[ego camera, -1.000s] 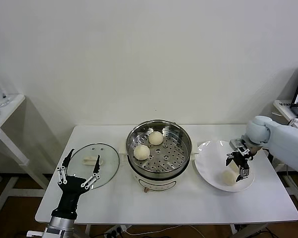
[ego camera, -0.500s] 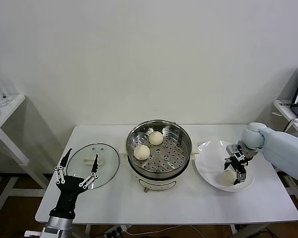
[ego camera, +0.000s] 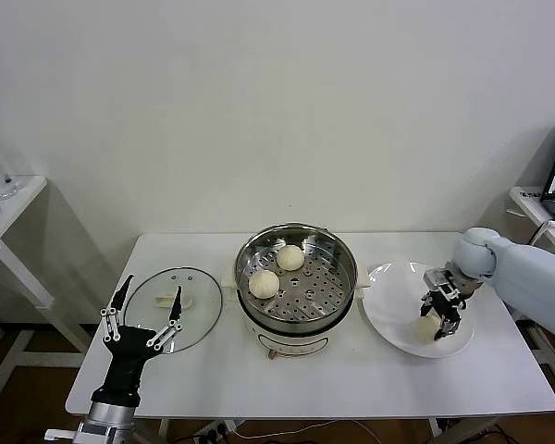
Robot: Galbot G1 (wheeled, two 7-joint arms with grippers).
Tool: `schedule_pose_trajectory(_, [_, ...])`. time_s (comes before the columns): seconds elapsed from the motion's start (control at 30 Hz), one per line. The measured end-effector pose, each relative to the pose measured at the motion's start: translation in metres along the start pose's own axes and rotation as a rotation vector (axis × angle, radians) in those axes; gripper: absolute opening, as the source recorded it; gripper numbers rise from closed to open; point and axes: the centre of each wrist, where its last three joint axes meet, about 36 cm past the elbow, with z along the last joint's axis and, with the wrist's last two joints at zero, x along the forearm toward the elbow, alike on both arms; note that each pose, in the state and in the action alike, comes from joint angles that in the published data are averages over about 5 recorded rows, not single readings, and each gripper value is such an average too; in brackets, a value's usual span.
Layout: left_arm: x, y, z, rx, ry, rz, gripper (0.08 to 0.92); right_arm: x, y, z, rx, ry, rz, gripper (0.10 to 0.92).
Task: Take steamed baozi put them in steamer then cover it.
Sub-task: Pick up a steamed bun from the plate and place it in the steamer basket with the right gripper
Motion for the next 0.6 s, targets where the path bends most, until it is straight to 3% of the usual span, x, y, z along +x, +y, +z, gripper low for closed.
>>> schedule_pose_trajectory(0.3, [0.000, 0.000, -0.005, 0.001, -0.010, 0.014, 0.823, 0.096, -0.038, -0.046, 0.183, -0.039, 0.107, 0.654])
schedule_pose_trajectory(0.6, [0.000, -0.002, -0.008, 0.005, -0.022, 0.019, 0.823, 0.185, -0.070, -0.140, 0.548, -0.045, 0.207, 0.669])
